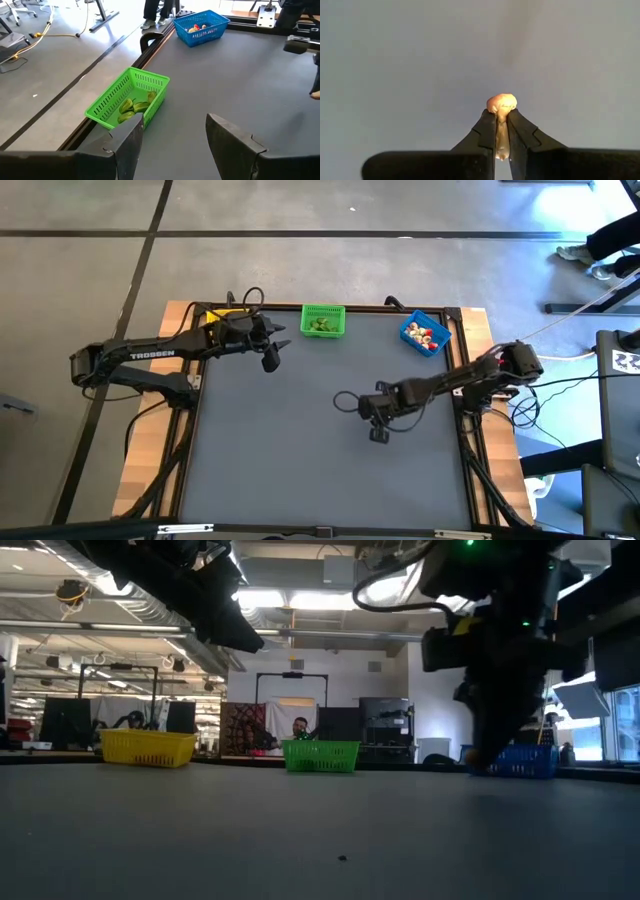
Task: Sort produce into baskets
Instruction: Put the brown mushroom into the blue basket
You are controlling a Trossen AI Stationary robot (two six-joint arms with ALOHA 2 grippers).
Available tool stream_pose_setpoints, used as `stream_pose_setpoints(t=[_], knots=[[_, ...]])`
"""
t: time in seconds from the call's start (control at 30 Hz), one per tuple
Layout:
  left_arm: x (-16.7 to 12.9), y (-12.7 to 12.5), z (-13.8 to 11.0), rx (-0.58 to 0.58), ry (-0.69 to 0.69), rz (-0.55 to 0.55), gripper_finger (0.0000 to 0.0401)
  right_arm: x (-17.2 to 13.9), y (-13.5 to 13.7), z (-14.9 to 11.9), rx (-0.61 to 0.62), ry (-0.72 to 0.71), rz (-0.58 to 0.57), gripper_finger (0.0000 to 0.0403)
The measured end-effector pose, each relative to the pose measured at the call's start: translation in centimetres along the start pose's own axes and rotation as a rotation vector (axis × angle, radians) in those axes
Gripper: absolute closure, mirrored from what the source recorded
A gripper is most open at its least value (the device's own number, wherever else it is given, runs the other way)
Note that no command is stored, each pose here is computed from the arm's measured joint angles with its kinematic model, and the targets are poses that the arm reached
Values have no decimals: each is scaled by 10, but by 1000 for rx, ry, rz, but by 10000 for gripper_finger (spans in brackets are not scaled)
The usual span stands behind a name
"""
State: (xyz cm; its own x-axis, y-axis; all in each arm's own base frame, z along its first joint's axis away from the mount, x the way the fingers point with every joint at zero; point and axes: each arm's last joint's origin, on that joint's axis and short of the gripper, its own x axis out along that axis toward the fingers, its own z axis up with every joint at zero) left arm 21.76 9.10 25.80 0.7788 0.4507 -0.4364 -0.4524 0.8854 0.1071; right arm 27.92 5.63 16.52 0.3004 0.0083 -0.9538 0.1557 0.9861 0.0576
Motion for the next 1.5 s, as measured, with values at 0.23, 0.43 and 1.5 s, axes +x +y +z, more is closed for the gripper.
stream_pose_setpoints(t=[0.23,0.43,1.5], knots=[[0,0,0,10,2,0,189,1,-18,10,19,-42,-7,382],[-7,1,-1,52,19,-2,189,-12,-43,30,45,-127,-29,381],[-25,5,-25,105,-30,0,190,-57,-171,49,271,-414,-230,381]])
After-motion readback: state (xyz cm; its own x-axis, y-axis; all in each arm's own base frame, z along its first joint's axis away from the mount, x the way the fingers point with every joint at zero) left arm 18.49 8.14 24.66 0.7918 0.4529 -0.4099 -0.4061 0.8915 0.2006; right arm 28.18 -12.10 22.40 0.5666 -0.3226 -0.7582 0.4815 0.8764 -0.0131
